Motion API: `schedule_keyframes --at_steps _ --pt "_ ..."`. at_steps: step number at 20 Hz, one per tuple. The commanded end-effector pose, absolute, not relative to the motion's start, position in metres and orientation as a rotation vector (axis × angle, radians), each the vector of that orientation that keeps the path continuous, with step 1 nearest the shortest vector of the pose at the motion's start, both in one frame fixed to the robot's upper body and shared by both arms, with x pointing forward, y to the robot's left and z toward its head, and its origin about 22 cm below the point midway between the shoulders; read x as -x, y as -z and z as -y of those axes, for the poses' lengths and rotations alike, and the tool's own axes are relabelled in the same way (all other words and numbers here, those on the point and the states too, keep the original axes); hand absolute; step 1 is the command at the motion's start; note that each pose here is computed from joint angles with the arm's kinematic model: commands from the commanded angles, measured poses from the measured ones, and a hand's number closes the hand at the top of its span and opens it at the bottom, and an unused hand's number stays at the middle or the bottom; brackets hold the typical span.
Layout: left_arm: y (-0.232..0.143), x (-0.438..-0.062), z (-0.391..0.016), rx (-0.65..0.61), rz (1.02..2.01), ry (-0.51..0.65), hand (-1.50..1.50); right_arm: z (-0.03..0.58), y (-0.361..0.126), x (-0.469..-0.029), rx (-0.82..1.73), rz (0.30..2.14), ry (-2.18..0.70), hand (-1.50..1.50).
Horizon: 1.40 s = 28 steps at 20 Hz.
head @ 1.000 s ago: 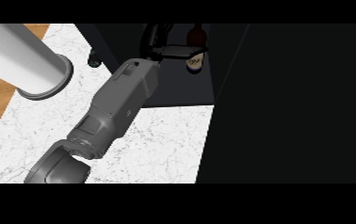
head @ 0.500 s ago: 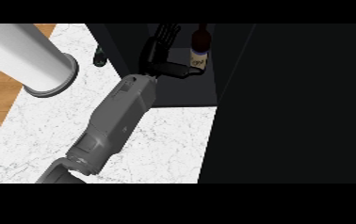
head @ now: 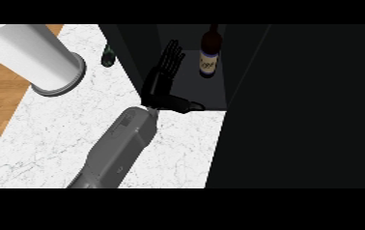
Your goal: Pick up the wine, place it into the cabinet and close the cabinet
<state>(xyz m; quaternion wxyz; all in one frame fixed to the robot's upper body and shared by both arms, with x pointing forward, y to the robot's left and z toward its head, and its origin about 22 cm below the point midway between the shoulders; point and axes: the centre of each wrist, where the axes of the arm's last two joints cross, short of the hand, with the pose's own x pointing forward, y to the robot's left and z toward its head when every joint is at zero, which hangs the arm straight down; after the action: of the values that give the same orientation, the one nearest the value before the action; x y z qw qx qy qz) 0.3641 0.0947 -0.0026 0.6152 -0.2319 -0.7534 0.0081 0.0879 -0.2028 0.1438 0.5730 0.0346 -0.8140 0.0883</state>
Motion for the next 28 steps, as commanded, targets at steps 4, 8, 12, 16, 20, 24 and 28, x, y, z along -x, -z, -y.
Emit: schedule_keyframes --at_steps 4,8,12,16,20,24,28 --pt "0.014 -0.318 -0.118 0.538 1.723 -0.04 -1.5 0.203 -0.183 -0.059 -0.184 1.946 -0.155 -1.5" --pt "0.025 -0.278 -0.122 0.575 1.685 -0.083 -1.5 0.207 -0.191 -0.063 -0.149 1.936 -0.166 -1.5" --pt "0.011 -0.257 -0.146 0.594 1.701 -0.108 -1.5 0.21 -0.192 -0.062 -0.159 1.93 -0.217 -1.5" --pt "0.018 -0.241 -0.169 0.6 1.718 -0.138 -1.5 0.206 -0.193 -0.057 -0.216 1.909 -0.311 -1.5" --pt "0.014 -0.237 -0.192 0.576 1.734 -0.145 -1.5 0.207 -0.188 -0.057 -0.287 1.874 -0.354 -1.5" --pt "0.015 -0.243 -0.219 0.511 1.788 -0.156 -1.5 0.204 -0.191 -0.054 -0.415 1.825 -0.471 -1.5" --pt "0.021 -0.23 -0.25 0.494 1.799 -0.148 -1.5 0.203 -0.187 -0.057 -0.514 1.789 -0.647 1.5"
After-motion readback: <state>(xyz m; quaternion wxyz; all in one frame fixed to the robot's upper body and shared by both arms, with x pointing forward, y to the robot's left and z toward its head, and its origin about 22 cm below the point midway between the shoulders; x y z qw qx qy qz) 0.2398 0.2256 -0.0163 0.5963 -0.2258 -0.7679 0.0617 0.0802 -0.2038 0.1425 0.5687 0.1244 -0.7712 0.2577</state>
